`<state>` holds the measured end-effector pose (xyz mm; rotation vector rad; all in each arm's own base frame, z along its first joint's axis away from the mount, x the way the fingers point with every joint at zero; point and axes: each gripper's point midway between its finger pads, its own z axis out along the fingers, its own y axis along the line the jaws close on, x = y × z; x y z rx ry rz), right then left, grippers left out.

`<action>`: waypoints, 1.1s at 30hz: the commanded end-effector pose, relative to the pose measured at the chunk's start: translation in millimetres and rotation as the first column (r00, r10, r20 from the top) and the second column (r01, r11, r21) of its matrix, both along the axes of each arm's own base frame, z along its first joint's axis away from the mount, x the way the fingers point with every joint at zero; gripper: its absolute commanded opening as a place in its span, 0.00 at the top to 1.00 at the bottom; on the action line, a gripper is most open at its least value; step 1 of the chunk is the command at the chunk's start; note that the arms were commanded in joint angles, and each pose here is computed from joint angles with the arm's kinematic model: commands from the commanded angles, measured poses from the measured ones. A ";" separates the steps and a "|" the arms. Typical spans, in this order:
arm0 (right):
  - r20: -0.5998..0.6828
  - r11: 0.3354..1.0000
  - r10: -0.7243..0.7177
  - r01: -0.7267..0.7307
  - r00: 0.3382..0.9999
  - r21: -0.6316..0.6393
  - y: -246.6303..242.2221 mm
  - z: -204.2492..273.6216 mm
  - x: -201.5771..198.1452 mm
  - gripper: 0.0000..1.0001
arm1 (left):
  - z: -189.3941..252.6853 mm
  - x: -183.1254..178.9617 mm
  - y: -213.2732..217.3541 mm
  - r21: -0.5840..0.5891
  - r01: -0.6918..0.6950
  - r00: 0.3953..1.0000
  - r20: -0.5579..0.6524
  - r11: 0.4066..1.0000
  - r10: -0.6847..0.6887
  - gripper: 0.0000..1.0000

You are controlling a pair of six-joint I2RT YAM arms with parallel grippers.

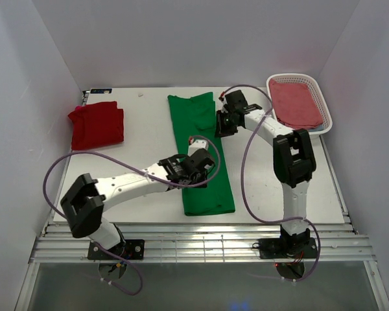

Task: Fold and stack the t-shirts
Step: Fold the tshirt

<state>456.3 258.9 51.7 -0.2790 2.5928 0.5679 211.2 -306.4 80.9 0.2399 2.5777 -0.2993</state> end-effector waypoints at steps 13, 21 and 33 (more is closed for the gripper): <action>0.193 0.996 0.007 -0.024 0.981 0.086 -47.5 98.4 -180.6 0.52 | -1.8 -36.1 43.7 -0.158 -0.034 0.999 0.011 0.987 0.036 0.33; 0.177 0.990 -0.066 0.043 0.982 0.132 -69.9 85.0 -221.9 0.52 | 0.3 -32.3 51.1 -0.201 -0.054 0.995 0.067 0.978 0.069 0.33; 0.032 0.982 -0.104 0.098 0.994 0.162 -79.0 30.4 -261.8 0.52 | -41.1 -52.2 60.4 -0.189 -0.052 0.999 -0.016 0.981 0.050 0.33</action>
